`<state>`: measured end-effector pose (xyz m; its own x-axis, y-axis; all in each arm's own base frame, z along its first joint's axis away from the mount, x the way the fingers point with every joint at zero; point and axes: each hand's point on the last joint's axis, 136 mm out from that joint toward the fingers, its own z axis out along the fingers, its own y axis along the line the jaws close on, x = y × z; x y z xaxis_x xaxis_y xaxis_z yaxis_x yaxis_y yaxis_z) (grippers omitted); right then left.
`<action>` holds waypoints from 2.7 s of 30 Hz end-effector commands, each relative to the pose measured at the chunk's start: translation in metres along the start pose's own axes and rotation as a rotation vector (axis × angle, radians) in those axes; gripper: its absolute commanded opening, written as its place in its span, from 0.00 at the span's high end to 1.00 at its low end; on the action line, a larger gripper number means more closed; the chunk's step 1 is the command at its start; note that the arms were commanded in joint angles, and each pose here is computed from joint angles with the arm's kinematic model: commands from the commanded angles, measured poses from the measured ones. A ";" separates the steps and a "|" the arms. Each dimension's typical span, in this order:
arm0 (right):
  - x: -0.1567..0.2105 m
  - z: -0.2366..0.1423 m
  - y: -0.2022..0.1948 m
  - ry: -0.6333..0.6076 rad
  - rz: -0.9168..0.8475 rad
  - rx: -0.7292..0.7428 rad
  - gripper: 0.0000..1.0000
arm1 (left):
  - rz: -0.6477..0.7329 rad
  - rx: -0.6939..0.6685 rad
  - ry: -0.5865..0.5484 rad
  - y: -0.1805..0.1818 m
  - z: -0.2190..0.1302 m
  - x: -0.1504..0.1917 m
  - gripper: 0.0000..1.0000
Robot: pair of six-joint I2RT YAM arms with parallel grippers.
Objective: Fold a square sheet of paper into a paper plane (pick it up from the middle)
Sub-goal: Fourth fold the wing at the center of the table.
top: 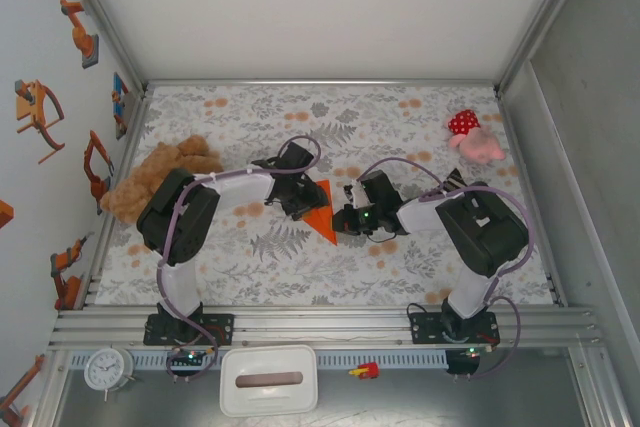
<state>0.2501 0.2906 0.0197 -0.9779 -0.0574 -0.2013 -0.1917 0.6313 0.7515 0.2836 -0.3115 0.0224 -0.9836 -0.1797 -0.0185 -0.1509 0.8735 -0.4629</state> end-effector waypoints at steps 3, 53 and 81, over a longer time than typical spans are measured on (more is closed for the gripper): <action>-0.001 0.002 -0.003 0.006 0.013 0.005 0.96 | 0.035 0.017 -0.078 -0.002 -0.028 -0.006 0.44; 0.008 0.005 -0.025 0.051 0.070 0.084 0.97 | 0.089 0.335 -0.040 -0.017 0.008 -0.010 0.83; 0.011 0.004 -0.032 0.064 0.088 0.112 0.91 | 0.039 0.258 -0.049 0.000 0.015 -0.016 0.87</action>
<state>0.2508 0.2904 0.0175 -0.9871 -0.0643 -0.1463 -0.1534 0.6385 0.7542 0.3002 -0.3207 0.0178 -0.9802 -0.1755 -0.0916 -0.0631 0.7153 -0.6960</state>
